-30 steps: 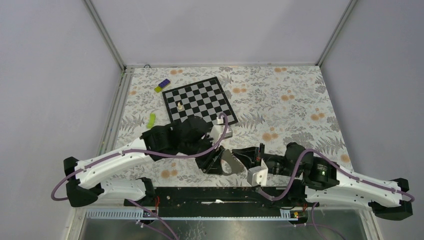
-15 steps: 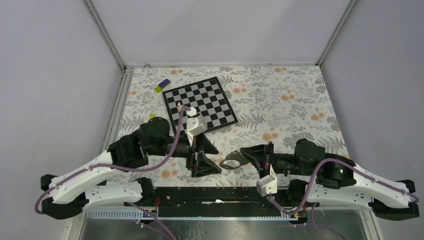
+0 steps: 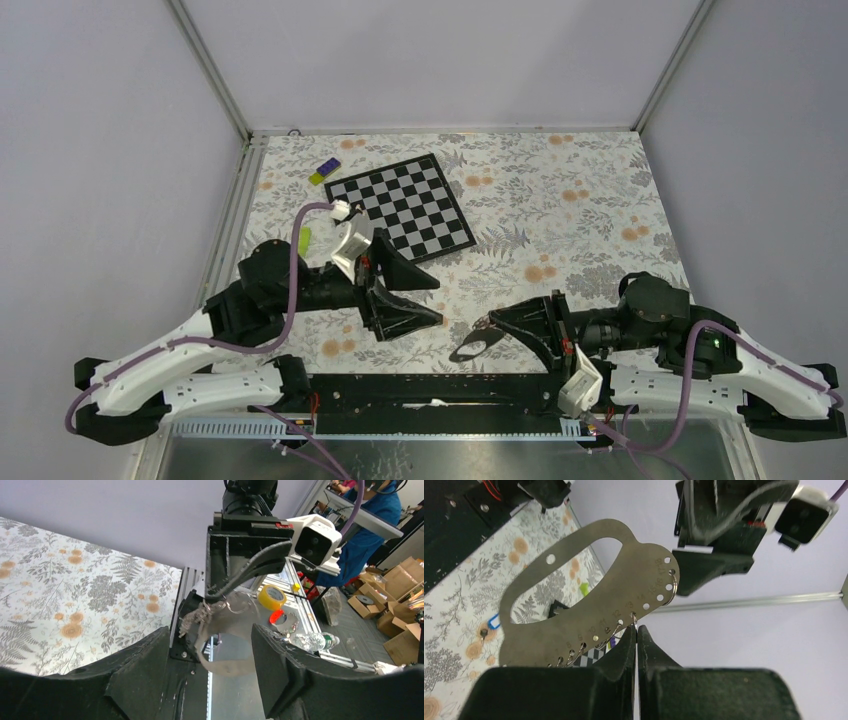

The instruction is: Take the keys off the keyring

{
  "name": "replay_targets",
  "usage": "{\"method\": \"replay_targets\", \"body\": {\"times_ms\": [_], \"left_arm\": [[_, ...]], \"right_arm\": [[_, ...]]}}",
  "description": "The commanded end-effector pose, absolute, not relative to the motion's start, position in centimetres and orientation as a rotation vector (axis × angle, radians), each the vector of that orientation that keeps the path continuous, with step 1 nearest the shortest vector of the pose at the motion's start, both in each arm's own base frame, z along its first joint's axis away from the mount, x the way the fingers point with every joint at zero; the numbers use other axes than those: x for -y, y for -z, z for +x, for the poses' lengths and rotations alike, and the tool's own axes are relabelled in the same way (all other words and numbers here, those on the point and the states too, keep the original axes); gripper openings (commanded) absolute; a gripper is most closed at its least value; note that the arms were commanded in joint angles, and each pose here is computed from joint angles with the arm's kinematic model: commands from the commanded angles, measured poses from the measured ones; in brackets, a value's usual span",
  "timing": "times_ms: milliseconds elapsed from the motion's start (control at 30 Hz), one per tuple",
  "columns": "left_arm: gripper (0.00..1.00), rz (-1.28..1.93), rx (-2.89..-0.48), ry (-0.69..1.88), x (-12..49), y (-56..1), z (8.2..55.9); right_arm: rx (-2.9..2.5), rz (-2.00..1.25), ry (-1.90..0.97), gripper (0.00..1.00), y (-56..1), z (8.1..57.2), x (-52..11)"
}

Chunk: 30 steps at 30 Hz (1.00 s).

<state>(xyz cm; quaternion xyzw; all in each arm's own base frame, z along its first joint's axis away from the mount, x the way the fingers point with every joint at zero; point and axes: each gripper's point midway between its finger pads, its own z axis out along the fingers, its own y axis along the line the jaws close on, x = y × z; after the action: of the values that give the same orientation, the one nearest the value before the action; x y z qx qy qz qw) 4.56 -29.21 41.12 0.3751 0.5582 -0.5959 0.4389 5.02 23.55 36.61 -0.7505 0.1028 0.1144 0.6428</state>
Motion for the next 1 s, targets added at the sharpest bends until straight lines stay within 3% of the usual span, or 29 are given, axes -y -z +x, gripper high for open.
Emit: {"method": "replay_targets", "body": {"times_ms": [0, 533, 967], "left_arm": [[0.63, 0.851, -1.284, 1.537, 30.3, -43.7, 5.1], [0.26, 0.925, -1.306, 1.64, 32.8, -42.3, 4.3], [0.38, 0.818, -1.289, 1.527, 33.5, -42.2, 7.1]], "right_arm": [[-0.072, -1.604, -0.317, 0.0, -40.9, 2.8, -23.6], [-0.069, -1.754, 0.143, 0.0, -38.0, 9.0, -25.6], [0.053, -1.657, 0.705, 0.0, -39.8, 13.1, -23.5]]}}
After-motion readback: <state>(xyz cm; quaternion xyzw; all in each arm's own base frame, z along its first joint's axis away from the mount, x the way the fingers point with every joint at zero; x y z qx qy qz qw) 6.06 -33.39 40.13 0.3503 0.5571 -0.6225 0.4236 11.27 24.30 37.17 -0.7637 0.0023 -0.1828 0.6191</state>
